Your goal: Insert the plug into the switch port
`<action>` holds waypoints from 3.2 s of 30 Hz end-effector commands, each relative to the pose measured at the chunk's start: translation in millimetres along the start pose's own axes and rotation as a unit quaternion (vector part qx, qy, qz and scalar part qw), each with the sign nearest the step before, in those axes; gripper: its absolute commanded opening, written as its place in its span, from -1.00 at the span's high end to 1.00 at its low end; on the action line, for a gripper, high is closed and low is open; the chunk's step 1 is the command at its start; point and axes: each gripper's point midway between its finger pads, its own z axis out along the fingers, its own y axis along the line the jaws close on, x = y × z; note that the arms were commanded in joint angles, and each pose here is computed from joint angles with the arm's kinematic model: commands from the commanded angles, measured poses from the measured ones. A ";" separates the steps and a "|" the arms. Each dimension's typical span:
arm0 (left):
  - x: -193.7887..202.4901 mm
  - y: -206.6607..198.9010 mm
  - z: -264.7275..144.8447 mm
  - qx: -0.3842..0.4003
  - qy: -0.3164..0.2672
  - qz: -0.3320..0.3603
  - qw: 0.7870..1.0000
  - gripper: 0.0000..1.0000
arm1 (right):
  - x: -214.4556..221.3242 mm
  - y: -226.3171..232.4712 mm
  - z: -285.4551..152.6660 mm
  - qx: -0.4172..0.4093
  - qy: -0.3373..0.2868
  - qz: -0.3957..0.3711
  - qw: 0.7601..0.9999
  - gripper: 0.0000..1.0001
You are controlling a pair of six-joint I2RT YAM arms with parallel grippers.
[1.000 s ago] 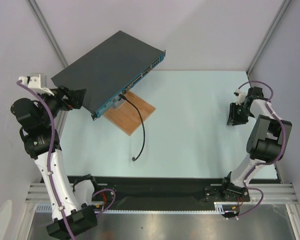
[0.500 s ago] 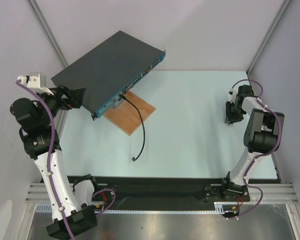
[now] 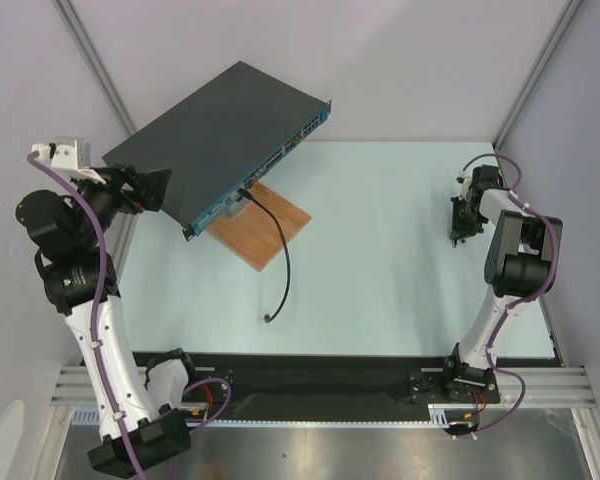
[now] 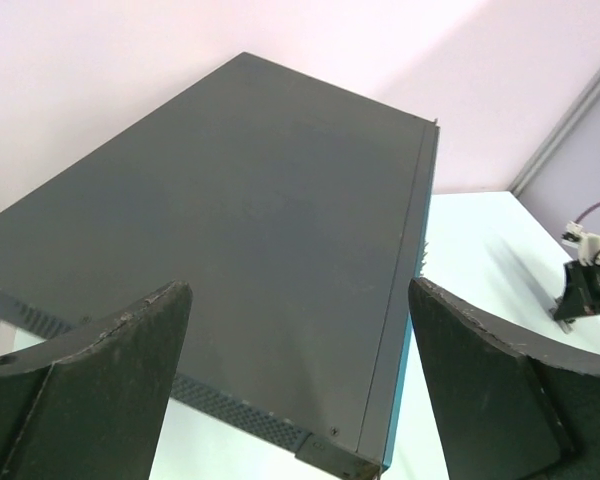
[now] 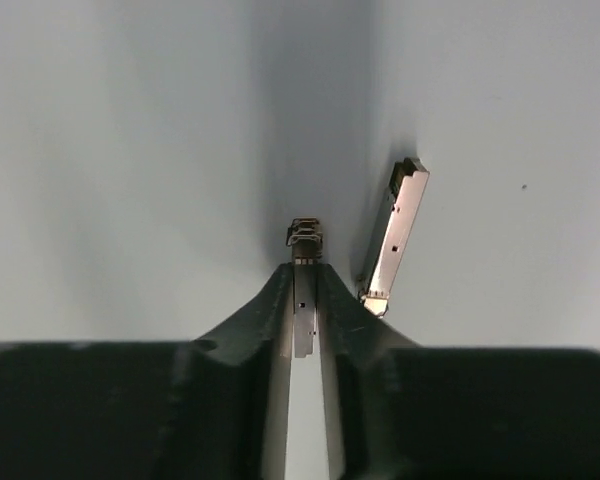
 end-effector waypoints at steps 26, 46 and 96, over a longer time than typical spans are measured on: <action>-4.4 -214.3 50.3 0.402 0.081 -0.073 0.909 -0.86 | -120.7 289.5 -420.9 -0.674 -0.335 -0.039 0.657 1.00; 39.3 -286.8 64.1 0.453 0.108 -0.110 0.878 -0.30 | -36.1 362.2 -512.8 -0.741 -0.350 -0.165 0.549 1.00; 101.3 -258.0 58.3 0.196 -0.095 0.777 0.591 0.99 | 1.5 286.1 -421.0 -0.412 -0.319 -0.341 0.782 -0.32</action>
